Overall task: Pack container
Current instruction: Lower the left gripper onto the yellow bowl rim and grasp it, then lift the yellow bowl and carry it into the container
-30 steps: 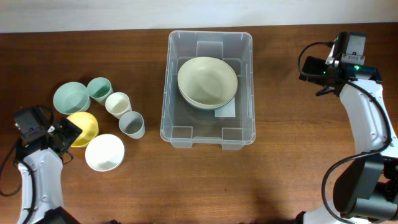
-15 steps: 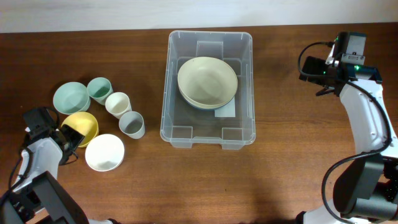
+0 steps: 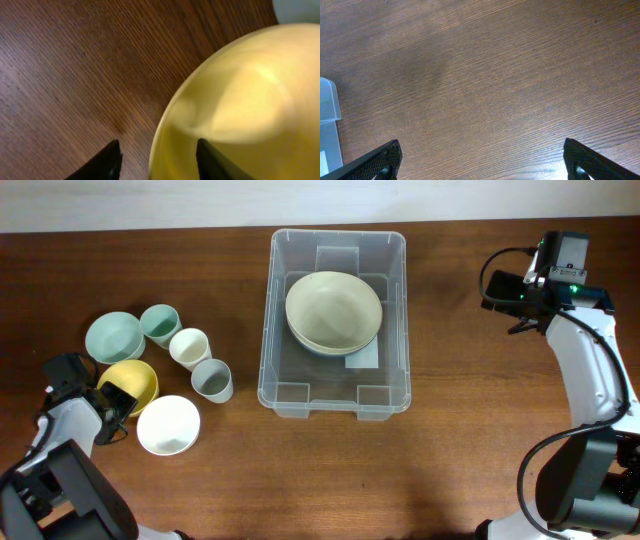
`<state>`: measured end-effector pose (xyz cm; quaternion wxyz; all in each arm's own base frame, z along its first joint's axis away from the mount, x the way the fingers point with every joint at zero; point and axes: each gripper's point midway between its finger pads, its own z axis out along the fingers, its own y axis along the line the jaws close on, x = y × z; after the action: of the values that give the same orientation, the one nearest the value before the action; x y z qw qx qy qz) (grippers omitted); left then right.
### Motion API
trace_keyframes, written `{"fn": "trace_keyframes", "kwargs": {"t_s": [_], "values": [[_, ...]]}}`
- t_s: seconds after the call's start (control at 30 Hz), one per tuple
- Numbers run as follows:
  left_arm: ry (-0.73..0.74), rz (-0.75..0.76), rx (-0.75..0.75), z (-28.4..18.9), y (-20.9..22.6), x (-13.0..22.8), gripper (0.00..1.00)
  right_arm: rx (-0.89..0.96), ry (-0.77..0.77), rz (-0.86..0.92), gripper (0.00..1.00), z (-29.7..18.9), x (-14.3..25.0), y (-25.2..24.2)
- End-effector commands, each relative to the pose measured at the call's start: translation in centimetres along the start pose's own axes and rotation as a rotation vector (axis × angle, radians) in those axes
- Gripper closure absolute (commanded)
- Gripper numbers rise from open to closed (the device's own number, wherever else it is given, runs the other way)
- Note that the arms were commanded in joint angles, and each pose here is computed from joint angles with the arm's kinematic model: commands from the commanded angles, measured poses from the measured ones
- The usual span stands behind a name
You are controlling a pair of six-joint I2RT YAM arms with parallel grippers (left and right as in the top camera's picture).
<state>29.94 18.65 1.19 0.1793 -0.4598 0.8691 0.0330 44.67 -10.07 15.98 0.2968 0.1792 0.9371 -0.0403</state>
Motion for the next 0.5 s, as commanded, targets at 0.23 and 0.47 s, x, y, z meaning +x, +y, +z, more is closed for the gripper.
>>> {"fn": "trace_keyframes", "kwargs": {"t_s": [0.23, 0.47], "values": [[-0.031, -0.008, -0.054, 0.1, 1.0, -0.9, 0.99, 0.005, -0.039, 0.014, 0.01, -1.2, -1.0, -0.2], [-0.045, -0.007, -0.131, -0.8, 2.4, -1.1, 0.99, 0.005, -0.039, 0.014, 0.01, -1.2, -1.0, -0.2]]}}
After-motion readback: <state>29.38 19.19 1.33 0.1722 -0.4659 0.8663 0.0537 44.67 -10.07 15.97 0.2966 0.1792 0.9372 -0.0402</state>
